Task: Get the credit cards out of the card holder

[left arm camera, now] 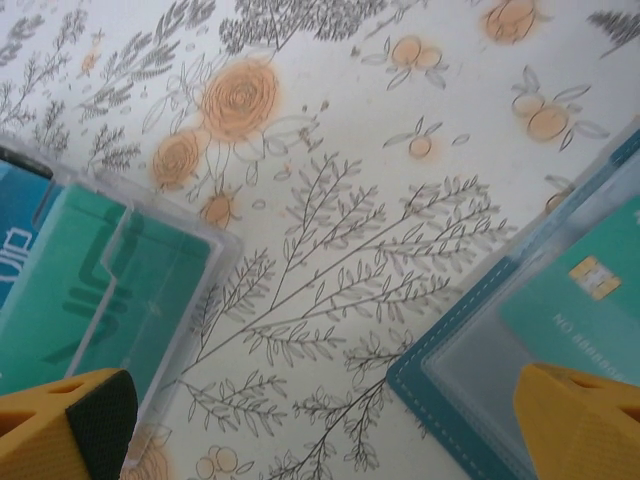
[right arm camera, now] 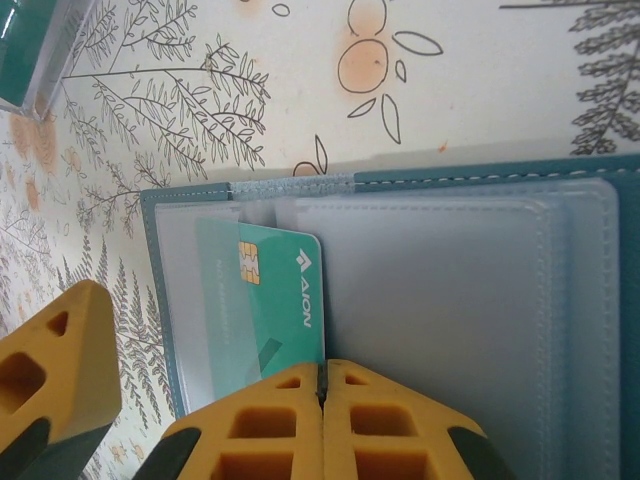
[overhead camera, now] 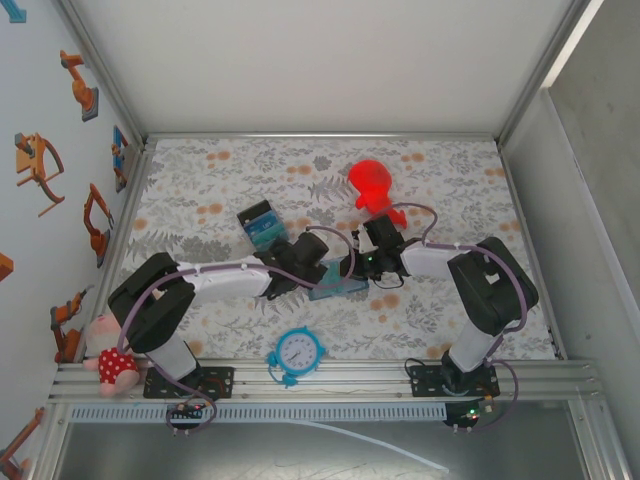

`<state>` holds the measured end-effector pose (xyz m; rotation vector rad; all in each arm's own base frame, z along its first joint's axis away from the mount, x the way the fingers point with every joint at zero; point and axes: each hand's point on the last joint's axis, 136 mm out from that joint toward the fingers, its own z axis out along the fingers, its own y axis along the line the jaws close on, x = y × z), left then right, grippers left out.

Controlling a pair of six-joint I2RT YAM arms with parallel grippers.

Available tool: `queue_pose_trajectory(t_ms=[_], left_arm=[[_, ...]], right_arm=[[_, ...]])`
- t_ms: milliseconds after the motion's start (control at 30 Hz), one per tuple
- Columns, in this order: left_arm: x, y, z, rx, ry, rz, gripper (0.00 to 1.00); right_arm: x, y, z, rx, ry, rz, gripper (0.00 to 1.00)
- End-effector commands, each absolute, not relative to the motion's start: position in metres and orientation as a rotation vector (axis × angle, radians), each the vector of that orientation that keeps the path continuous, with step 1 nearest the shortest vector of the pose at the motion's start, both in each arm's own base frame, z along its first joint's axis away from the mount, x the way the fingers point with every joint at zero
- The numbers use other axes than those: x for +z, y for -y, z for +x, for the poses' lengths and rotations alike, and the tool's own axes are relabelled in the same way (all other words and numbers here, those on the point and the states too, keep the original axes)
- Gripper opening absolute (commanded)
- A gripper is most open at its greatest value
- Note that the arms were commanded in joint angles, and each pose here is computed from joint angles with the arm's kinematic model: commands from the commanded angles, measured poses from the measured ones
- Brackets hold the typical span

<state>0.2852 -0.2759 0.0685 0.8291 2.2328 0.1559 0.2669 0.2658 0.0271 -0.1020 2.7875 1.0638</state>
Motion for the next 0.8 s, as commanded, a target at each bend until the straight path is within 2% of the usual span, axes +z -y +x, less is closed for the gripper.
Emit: queue_pose_trajectory(t_ms=[0,767], left_arm=[[0.069,0.293,0.287,0.141,-2.204,0.884,0.97],[0.043,0.292,0.284,0.197,-2.235,0.944,0.97]], right_arm=[[0.033,-0.262,0.274,1.022,-2.769,-0.111,0.00],[0.048,-0.255,0.285,0.896,-2.768,-0.187,0.00]])
